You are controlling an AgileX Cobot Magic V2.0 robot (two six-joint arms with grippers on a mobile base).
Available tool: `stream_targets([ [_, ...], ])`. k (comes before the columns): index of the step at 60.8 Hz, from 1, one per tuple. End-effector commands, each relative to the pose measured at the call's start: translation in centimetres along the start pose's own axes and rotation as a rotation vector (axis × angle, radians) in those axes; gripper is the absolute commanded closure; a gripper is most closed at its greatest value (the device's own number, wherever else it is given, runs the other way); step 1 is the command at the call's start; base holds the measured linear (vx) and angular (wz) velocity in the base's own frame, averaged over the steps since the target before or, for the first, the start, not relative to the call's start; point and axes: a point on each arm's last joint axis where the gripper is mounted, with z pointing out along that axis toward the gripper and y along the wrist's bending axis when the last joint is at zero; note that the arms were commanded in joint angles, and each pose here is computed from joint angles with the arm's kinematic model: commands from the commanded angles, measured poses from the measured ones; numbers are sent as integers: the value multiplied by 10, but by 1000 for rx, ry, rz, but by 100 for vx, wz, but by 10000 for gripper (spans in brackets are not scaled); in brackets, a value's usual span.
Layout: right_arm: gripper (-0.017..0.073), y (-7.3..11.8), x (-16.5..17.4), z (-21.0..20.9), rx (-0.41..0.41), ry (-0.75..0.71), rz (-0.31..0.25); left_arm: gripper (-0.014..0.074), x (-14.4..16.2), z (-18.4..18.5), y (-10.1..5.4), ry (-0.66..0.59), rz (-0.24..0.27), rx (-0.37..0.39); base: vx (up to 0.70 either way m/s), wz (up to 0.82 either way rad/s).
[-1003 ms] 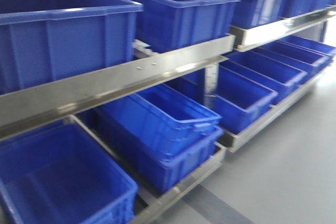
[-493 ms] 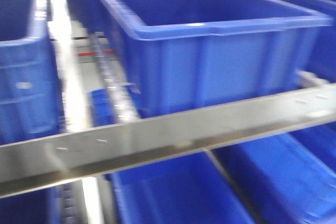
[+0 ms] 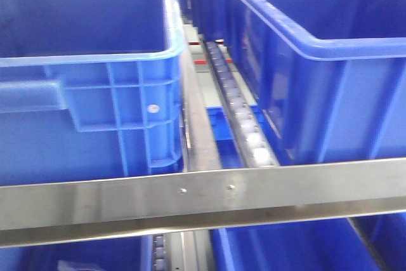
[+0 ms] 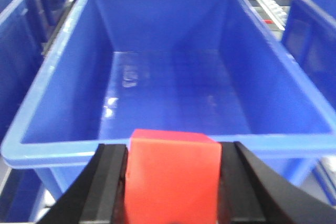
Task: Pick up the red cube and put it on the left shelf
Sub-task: 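Turn and approach the shelf of blue crates, then move the right gripper over the blue crate and release the red cube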
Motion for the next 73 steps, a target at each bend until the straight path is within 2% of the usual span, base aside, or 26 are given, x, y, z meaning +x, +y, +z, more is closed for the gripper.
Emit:
stream_targets([
  [1,492,1,-18,-2,-7,-115,-10,488,0,1,0,-53,1,-6,-1,9],
  [73,492,1,-18,-2,-8,-117,-10,488,0,1,0,-53,1,-6,0,2],
])
